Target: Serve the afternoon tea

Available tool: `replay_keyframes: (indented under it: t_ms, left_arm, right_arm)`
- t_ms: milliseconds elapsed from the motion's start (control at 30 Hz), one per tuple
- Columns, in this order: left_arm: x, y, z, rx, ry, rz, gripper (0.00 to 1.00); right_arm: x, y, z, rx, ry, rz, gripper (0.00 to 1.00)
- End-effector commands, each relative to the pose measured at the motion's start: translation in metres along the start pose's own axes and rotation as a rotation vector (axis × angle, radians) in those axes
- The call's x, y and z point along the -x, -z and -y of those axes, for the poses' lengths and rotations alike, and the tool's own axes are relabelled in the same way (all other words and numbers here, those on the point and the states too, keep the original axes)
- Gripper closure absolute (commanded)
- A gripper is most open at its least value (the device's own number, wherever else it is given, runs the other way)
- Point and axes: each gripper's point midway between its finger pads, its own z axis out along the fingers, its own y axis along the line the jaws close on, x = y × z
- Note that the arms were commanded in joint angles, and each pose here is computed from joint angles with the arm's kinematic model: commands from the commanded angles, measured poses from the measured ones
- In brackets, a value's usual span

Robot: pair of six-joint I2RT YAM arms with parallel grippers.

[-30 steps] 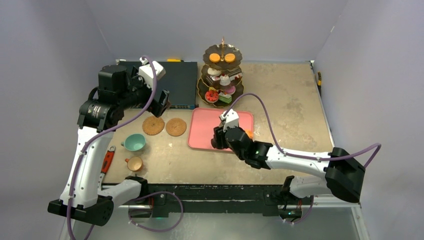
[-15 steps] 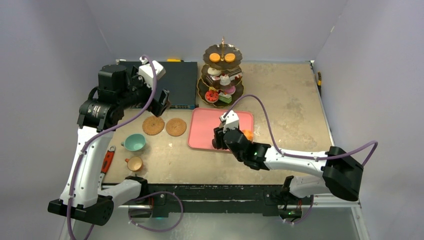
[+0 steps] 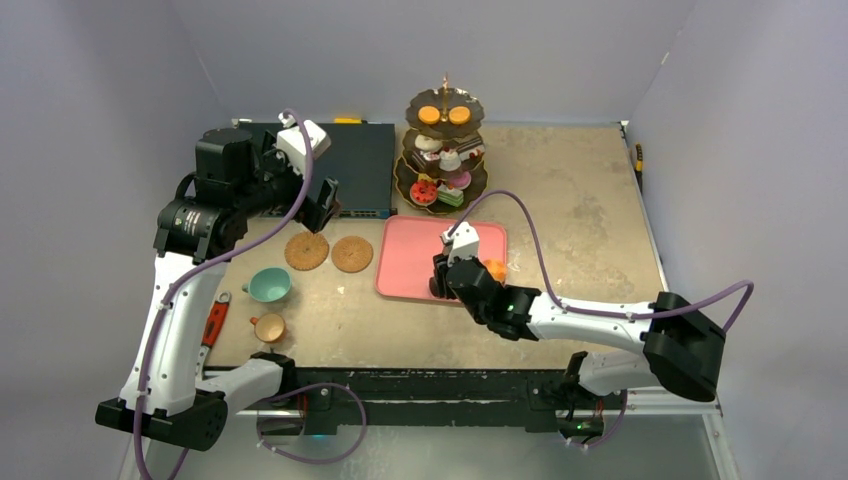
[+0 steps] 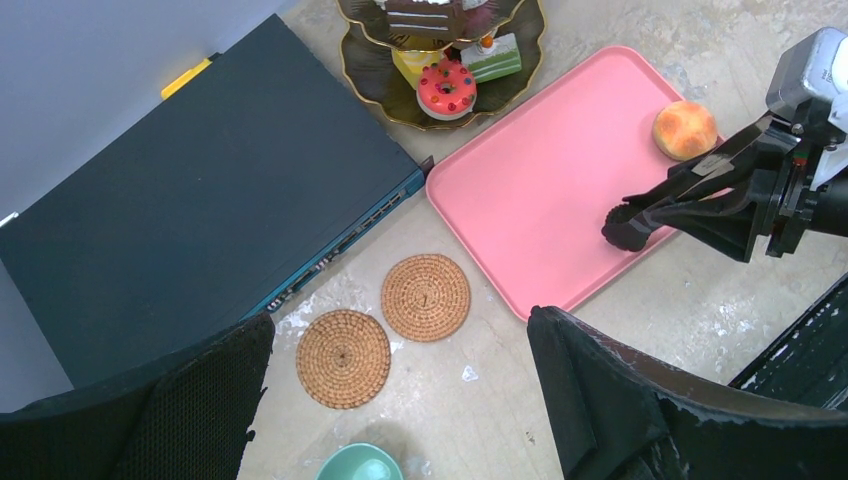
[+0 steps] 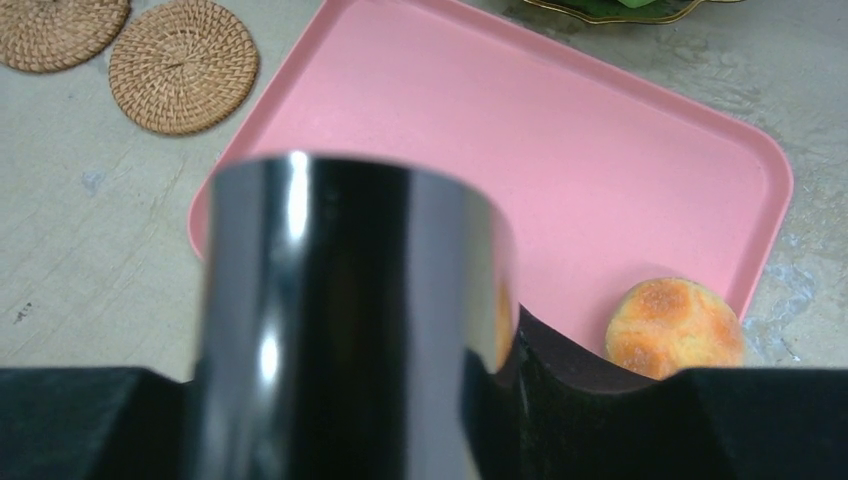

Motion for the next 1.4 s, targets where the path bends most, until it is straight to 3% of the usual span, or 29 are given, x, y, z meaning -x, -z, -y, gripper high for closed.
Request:
replay_keyframes:
  t_ms: [0, 233, 600, 767, 1033, 1367]
  left_arm:
    - [0.017, 0.008, -0.001, 0.007, -0.024, 0.054, 0.01]
    - [0.018, 0.008, -0.001, 0.006, -0.024, 0.056, 0.01]
    - [0.018, 0.009, -0.002, 0.012, -0.025, 0.055, 0.01]
    - [0.019, 0.01, -0.002, 0.015, -0.026, 0.061, 0.01]
    - [0.019, 0.012, -0.002, 0.02, -0.027, 0.062, 0.01]
    - [0.02, 0.012, -0.002, 0.019, -0.027, 0.067, 0.01]
  right_arm:
    - [0.008, 0.003, 0.0, -0.005, -0.036, 0.033, 0.61]
    - [0.047, 0.014, -0.006, 0.016, -0.047, 0.104, 0.64]
    - [0.251, 0.059, 0.029, 0.01, -0.061, 0.48, 0.64]
    - [0.317, 0.07, 0.058, -0.052, -0.031, 0.603, 0.64]
    - [0.361, 0.045, 0.08, -0.088, -0.003, 0.66, 0.64]
    - [0.367, -0.001, 0.091, -0.108, 0.003, 0.638, 0.65]
